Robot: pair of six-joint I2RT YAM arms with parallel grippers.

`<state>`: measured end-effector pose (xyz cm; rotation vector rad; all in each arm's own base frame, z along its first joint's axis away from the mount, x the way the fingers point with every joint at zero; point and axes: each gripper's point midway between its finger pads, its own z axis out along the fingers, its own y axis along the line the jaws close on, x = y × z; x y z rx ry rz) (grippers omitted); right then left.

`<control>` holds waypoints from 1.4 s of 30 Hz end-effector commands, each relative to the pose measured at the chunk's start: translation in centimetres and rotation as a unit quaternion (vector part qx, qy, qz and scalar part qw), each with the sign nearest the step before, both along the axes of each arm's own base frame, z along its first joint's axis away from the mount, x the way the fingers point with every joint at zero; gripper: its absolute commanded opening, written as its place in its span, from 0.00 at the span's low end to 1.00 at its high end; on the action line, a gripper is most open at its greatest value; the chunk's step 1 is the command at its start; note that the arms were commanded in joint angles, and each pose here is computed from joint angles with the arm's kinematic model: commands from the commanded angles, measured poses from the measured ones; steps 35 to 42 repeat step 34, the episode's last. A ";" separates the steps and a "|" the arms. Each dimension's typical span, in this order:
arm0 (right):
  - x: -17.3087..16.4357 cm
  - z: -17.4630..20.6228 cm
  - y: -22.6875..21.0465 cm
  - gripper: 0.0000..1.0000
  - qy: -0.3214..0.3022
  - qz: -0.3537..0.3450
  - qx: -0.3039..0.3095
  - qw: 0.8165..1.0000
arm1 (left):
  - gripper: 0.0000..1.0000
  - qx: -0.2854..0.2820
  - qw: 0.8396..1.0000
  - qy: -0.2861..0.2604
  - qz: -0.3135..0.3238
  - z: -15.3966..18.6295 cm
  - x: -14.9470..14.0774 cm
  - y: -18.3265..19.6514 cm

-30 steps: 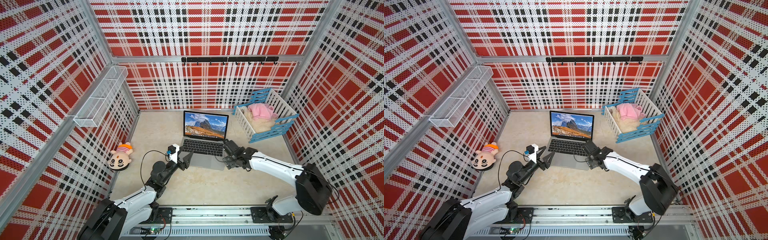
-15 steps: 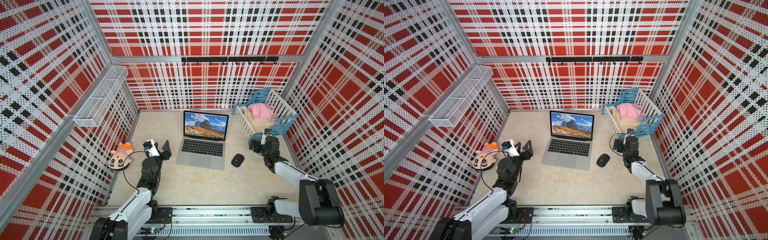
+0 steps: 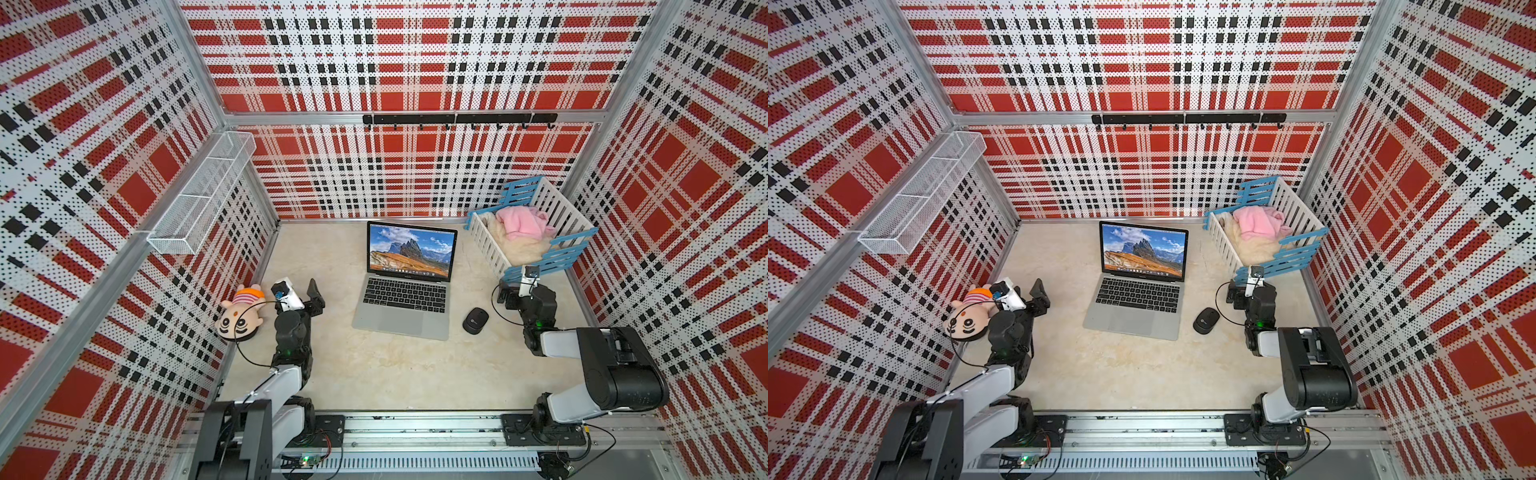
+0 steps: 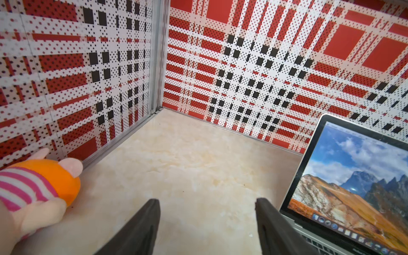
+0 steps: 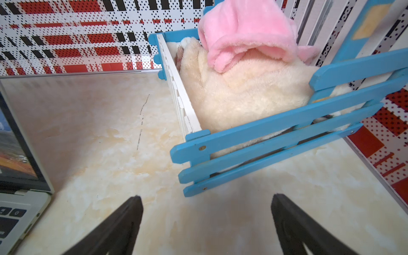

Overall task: Remove the wireless mouse receiver from the laptop
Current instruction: Reset both arms

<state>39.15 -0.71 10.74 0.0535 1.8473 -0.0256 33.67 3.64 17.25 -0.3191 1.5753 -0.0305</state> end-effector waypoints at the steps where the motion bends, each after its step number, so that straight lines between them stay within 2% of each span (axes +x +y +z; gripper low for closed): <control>1: -0.1 1.6 -0.1 0.98 -0.055 0.000 -0.006 0.998 | 0.72 0.045 0.998 -0.048 0.002 1.1 -0.4 0.1; 3: -0.1 1.6 -0.2 0.99 -0.053 -0.001 -0.007 0.999 | 0.72 0.062 0.996 -0.065 -0.019 1.2 -0.3 -0.7; 8: 0.1 1.5 0.0 1.00 -0.050 -0.001 -0.012 0.999 | 0.72 0.093 0.995 -0.032 -0.031 -1.0 1.7 -1.9; 10: 0.1 1.5 0.0 1.00 -0.050 -0.001 -0.014 0.999 | 0.72 0.099 0.994 -0.038 -0.034 -1.0 2.6 -2.2; 14: 0.1 1.5 0.0 1.00 -0.050 -0.002 -0.015 0.999 | 0.73 0.078 0.997 -0.008 -0.025 -1.8 4.2 -1.2; 18: 0.1 1.6 0.1 1.00 -0.050 -0.004 -0.017 0.999 | 0.86 0.077 0.997 -0.005 -0.020 -2.0 4.3 -1.1; 19: 0.1 1.6 0.1 1.00 -0.050 -0.004 -0.017 0.999 | 0.96 0.078 0.997 -0.005 -0.019 -2.0 4.2 -1.0; 20: 0.1 1.6 0.1 1.00 -0.050 -0.003 -0.017 0.999 | 0.99 0.080 0.997 -0.005 -0.017 -1.9 4.1 -1.1; 42: 0.2 1.7 0.1 1.00 -0.051 -0.003 -0.018 0.999 | 0.99 0.081 0.997 -0.003 -0.014 -1.9 4.3 -1.1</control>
